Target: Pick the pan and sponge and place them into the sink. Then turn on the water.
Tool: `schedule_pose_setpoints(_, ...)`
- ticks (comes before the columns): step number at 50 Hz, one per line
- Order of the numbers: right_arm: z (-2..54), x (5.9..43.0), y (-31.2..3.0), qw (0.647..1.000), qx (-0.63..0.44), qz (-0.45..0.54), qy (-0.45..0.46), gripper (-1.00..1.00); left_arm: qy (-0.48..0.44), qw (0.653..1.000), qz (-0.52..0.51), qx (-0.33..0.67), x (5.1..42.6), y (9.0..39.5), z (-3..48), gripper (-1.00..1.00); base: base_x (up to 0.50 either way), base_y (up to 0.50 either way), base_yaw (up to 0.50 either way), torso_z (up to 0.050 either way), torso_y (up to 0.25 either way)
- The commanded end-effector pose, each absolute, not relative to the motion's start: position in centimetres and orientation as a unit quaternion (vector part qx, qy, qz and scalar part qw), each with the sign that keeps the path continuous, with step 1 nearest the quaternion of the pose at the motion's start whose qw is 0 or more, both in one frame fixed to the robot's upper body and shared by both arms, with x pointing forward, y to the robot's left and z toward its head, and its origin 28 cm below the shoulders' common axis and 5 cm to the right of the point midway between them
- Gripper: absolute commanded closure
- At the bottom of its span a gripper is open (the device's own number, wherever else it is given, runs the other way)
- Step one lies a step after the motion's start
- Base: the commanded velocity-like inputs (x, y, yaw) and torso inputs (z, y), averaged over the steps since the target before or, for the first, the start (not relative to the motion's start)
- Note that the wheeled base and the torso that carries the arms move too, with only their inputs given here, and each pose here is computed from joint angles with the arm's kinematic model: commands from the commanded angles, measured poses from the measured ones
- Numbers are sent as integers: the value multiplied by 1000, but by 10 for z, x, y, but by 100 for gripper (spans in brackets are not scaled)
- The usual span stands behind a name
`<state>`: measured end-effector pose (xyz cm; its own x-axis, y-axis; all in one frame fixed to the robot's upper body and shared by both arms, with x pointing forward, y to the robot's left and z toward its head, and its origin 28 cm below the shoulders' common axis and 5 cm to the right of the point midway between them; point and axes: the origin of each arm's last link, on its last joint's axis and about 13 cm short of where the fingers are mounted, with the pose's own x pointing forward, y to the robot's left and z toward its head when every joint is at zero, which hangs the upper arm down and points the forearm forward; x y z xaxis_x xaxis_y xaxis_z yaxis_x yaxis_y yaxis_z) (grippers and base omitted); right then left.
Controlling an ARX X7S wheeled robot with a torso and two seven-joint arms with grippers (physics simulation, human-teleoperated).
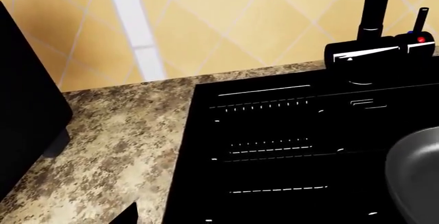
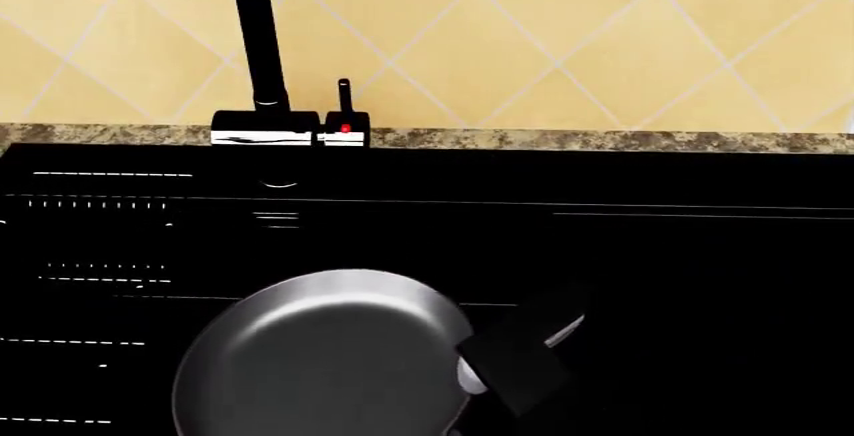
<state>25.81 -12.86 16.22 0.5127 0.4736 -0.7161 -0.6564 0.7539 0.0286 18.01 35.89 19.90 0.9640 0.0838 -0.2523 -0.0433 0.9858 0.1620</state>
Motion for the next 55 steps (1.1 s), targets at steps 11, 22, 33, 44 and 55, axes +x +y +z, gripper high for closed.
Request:
schedule_pose_setpoints(11,137,301,-108,847,-136,355,371,100,132,987,54,69,177,369,199,-100,0,0,0,1,2)
schedule_pose_setpoints(22,119,331,-100,848,-132,360,365,100,134,987,58,68,180,359,195,-100,0,0,1,0,0)
schedule_pose_setpoints(33,99,344,-85,832,-133,389,373,100,141,986,61,69,180,355,188,-100,12,1,9,0,0)
schedule_pose_setpoints(44,86,349,-73,820,-131,408,380,100,146,985,58,69,187,343,181,-100,0,4,5,0,0)
schedule_pose_setpoints(55,69,354,-67,809,-125,416,395,100,150,985,60,66,177,369,181,-100,3,3,5,0,0)
